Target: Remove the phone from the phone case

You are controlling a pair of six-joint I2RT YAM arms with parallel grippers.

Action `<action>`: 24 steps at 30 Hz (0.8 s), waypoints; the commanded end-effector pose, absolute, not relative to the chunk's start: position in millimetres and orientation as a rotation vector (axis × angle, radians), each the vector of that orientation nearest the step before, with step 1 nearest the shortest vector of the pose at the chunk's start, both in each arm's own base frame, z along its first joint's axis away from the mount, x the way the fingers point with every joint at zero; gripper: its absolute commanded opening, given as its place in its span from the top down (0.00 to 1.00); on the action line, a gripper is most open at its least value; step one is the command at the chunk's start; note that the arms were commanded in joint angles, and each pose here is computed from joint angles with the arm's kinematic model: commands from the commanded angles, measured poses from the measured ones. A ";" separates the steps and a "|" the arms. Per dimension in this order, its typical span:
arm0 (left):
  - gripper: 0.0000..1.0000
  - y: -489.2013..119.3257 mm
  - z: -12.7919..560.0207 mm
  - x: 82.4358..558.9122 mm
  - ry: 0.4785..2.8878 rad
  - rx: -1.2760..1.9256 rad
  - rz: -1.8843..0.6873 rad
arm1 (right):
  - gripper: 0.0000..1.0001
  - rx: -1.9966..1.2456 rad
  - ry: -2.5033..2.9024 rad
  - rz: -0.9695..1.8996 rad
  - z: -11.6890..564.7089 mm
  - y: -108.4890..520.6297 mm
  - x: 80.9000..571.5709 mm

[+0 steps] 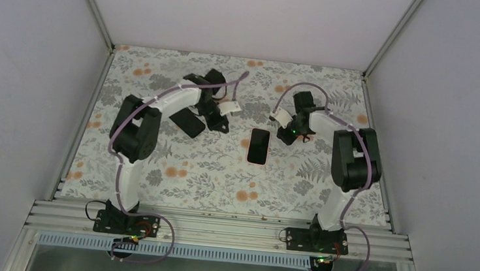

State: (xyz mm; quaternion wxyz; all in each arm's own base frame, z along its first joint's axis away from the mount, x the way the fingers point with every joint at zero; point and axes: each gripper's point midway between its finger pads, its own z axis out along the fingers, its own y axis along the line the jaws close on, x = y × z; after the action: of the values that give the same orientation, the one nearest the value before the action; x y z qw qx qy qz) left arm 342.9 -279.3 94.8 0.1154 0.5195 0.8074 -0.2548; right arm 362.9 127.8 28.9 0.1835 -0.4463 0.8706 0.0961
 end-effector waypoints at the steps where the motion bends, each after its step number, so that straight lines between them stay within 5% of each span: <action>1: 0.98 -299.1 52.9 316.1 2.390 1.602 -0.762 | 0.96 -1.220 2.495 0.440 31.7 150.8 380.1; 15: 0.98 -319.1 33.4 305.0 2.320 1.554 -0.605 | 0.96 -1.278 2.596 0.702 -7.7 159.6 338.2; 24: 0.98 -360.8 4.7 257.5 2.279 1.777 -0.644 | 0.96 -1.267 2.586 0.755 -10.9 170.4 356.7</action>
State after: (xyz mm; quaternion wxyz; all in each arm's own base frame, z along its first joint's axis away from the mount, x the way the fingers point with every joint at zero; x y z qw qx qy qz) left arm 274.5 -348.2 19.0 0.1087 0.5760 0.7793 -0.2215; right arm 364.7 170.1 14.0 0.1278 -0.4273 0.8608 0.2452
